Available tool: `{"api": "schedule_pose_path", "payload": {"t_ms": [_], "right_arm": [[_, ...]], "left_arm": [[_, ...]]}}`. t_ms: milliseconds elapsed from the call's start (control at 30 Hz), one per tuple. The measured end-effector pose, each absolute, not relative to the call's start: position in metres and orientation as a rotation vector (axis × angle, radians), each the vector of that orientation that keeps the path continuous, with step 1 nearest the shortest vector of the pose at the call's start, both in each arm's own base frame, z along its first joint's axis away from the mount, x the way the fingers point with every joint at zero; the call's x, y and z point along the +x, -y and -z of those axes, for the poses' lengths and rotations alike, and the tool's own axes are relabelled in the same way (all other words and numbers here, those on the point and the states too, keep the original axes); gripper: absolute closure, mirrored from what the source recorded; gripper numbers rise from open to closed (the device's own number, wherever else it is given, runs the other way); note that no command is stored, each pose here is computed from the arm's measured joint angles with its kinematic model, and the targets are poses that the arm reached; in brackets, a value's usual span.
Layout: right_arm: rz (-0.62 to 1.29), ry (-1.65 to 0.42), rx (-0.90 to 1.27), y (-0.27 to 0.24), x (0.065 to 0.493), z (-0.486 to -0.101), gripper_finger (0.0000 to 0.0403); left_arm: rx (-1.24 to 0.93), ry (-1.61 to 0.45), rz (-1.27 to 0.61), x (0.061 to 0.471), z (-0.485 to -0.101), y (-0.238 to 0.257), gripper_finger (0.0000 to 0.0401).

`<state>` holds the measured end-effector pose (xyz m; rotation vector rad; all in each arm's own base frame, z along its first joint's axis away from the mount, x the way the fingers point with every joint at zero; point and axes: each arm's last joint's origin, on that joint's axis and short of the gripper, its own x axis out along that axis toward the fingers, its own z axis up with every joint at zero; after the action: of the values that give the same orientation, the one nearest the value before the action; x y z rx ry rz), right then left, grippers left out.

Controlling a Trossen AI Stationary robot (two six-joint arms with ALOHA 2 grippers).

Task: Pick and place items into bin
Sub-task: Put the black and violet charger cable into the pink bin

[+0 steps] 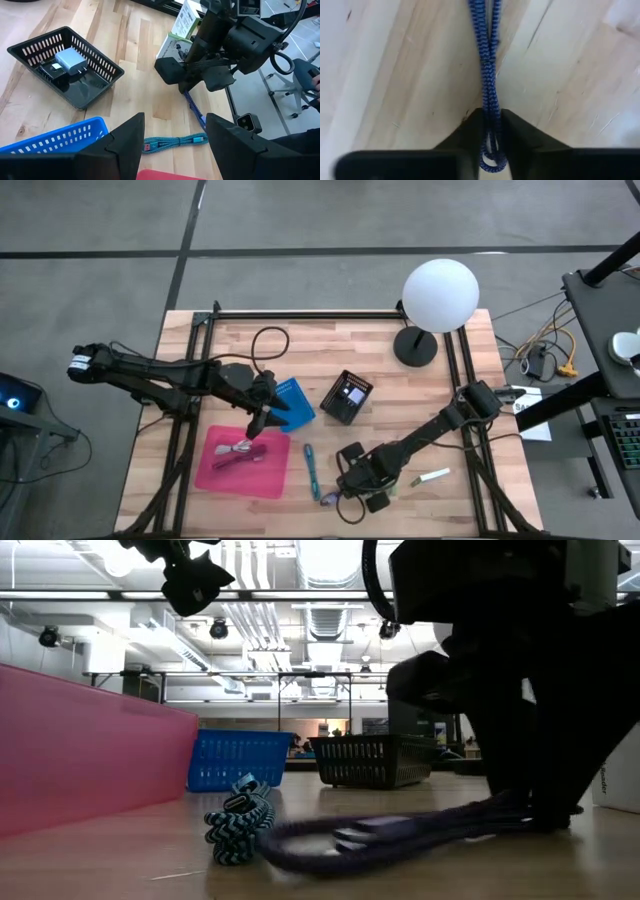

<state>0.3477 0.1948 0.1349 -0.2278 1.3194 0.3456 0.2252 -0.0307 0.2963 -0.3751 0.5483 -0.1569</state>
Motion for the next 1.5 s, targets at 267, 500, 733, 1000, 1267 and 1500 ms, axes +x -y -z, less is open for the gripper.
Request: {"api": "schedule_pose_path", "payload": {"t_ms": [267,500,733,1000,1267,1500], "right_arm": [[-0.179,-1.320,-0.033,-0.184,0.351,-0.144,0.0389],[-0.015,-1.037,-0.012,-0.173,0.352,-0.200,0.0390],[0.279,-0.590,-0.003,-0.160,0.353,-0.262,0.0391],[0.374,-0.386,0.032,-0.157,0.358,-0.284,0.0392],[0.300,-0.164,0.052,-0.164,0.369,-0.307,0.0392],[0.304,-0.010,0.050,-0.161,0.368,-0.332,0.0393]], "left_arm": [[-0.383,-0.504,0.165,0.227,-0.300,0.031,0.0206],[-0.375,-0.450,0.178,0.229,-0.306,0.031,0.0206],[-0.320,-0.349,0.208,0.231,-0.315,0.031,0.0206],[-0.251,-0.158,0.244,0.234,-0.333,0.032,0.0206],[-0.246,-0.117,0.253,0.234,-0.337,0.032,0.0206],[-0.246,-0.148,0.255,0.235,-0.333,0.032,0.0206]]}}
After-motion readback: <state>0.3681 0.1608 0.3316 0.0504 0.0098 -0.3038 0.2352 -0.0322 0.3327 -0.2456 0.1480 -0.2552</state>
